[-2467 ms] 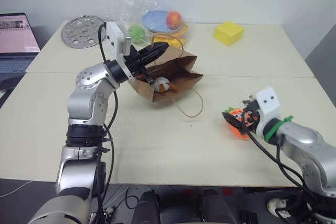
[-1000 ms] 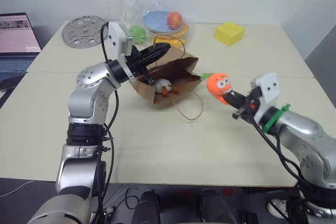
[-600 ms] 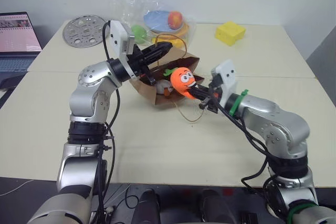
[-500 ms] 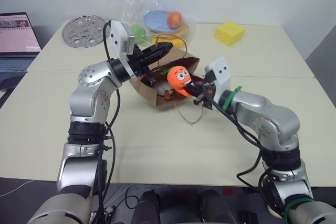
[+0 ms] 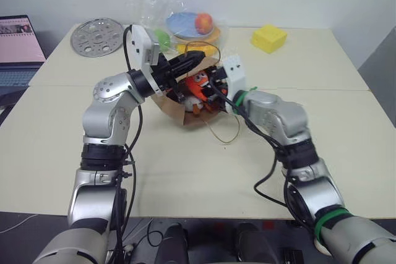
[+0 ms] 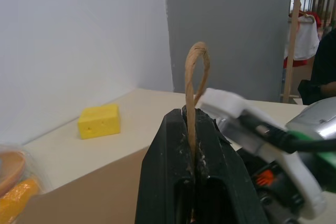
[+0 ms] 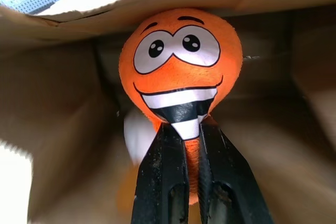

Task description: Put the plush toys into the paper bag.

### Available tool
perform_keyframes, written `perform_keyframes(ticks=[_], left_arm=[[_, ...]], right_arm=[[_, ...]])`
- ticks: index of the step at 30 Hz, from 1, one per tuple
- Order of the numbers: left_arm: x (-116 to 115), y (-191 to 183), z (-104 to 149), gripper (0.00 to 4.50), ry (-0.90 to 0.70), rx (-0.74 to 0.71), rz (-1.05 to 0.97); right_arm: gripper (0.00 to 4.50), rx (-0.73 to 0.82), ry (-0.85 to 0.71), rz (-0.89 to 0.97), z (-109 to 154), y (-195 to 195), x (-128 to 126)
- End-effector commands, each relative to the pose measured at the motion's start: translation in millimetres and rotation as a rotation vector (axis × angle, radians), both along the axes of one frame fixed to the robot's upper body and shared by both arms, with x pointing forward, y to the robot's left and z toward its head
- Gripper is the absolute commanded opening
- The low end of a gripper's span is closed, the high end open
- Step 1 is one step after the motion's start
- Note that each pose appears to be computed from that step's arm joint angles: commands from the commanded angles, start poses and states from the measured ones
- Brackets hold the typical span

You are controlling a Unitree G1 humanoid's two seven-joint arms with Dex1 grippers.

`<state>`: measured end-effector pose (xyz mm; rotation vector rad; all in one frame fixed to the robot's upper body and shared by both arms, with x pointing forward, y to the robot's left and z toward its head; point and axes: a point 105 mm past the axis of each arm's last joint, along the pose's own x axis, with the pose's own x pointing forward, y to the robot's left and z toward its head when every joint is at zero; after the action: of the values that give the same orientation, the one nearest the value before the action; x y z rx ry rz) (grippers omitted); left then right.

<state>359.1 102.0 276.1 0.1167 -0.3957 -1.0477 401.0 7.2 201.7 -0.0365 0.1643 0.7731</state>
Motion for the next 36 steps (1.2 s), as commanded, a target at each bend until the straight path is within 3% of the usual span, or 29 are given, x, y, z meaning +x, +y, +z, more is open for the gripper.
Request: perform_keyframes(ticks=[1, 3, 6, 16, 24, 31, 36], left_arm=[[-10.0, -2.6, 12.5, 0.0, -0.053, -0.013, -0.031], [-10.1, -2.6, 12.5, 0.0, -0.053, -0.011, -0.03], [-10.9, -1.9, 13.7, 0.0, -0.055, -0.012, -0.029], [-11.6, -3.2, 13.2, 0.0, -0.055, -0.013, -0.033], [-11.5, -2.9, 13.9, 0.0, -0.059, -0.019, -0.035], [-10.5, -2.8, 14.5, 0.0, -0.06, -0.021, -0.042], [-9.5, -4.3, 21.2, 0.0, -0.063, -0.045, -0.05]], right_arm=[[0.01, 0.032, -0.07, -0.011, 14.5, 4.9, 9.7], [0.01, 0.042, -0.072, -0.01, 15.4, 7.4, 12.2], [0.84, 0.066, -0.079, 0.003, 16.5, 4.8, 11.6], [4.48, 0.093, -0.116, 0.016, 27.6, -12.7, -4.0], [4.48, 0.101, -0.134, -0.001, 36.5, -75.0, -56.0], [4.48, -0.09, -0.075, -0.105, -2.4, -128.2, -79.0], [4.48, -0.087, -0.005, -0.125, -24.1, -135.2, -90.6]])
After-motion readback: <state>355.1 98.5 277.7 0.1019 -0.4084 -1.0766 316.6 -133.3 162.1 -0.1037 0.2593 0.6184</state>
